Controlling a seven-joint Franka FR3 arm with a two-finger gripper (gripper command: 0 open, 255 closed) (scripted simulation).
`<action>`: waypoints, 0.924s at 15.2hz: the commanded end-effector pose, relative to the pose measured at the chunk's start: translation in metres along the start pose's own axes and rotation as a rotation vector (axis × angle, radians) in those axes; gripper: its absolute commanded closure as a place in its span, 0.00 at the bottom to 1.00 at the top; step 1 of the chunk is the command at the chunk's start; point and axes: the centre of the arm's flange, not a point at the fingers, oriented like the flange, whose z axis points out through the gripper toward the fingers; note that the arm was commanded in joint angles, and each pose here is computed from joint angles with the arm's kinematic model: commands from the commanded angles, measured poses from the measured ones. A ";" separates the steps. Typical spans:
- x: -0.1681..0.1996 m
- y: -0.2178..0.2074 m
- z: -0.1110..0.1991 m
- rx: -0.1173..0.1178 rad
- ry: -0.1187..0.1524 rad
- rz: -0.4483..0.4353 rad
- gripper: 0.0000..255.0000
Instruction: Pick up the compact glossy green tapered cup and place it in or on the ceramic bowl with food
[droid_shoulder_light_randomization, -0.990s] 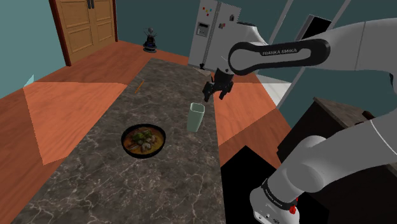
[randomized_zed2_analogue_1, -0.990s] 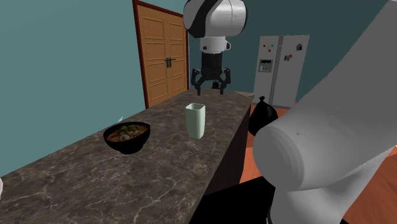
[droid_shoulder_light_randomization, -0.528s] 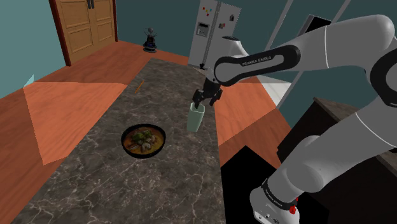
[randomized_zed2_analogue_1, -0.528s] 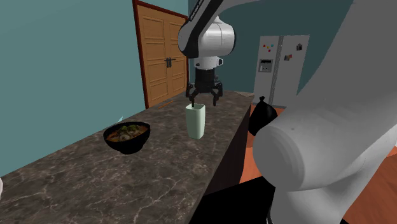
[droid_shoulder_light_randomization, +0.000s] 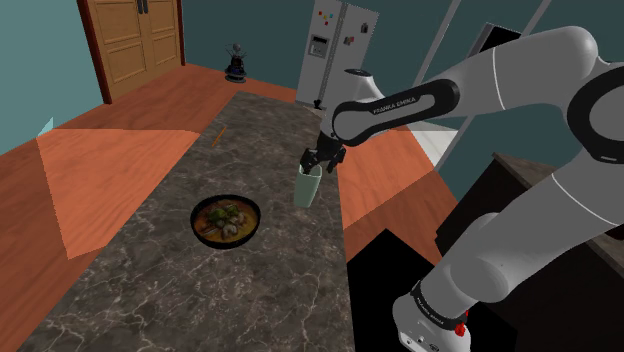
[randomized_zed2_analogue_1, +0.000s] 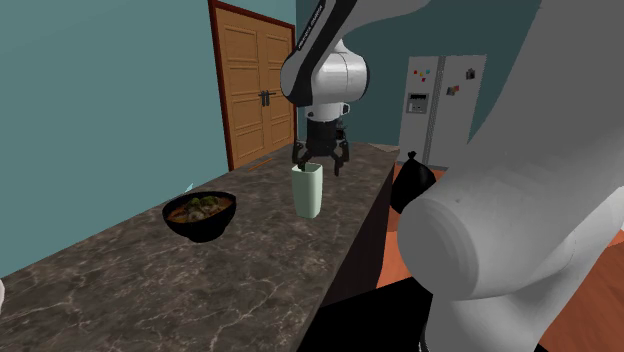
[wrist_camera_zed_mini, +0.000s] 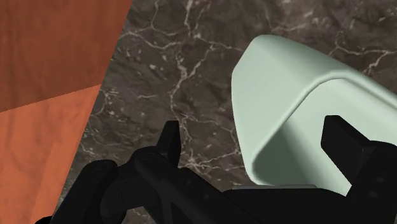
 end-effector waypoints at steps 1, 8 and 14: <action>0.000 0.000 0.000 0.000 0.000 0.000 0.00; 0.000 0.000 0.000 0.000 0.000 0.000 1.00; 0.000 0.000 0.000 0.000 0.000 0.000 1.00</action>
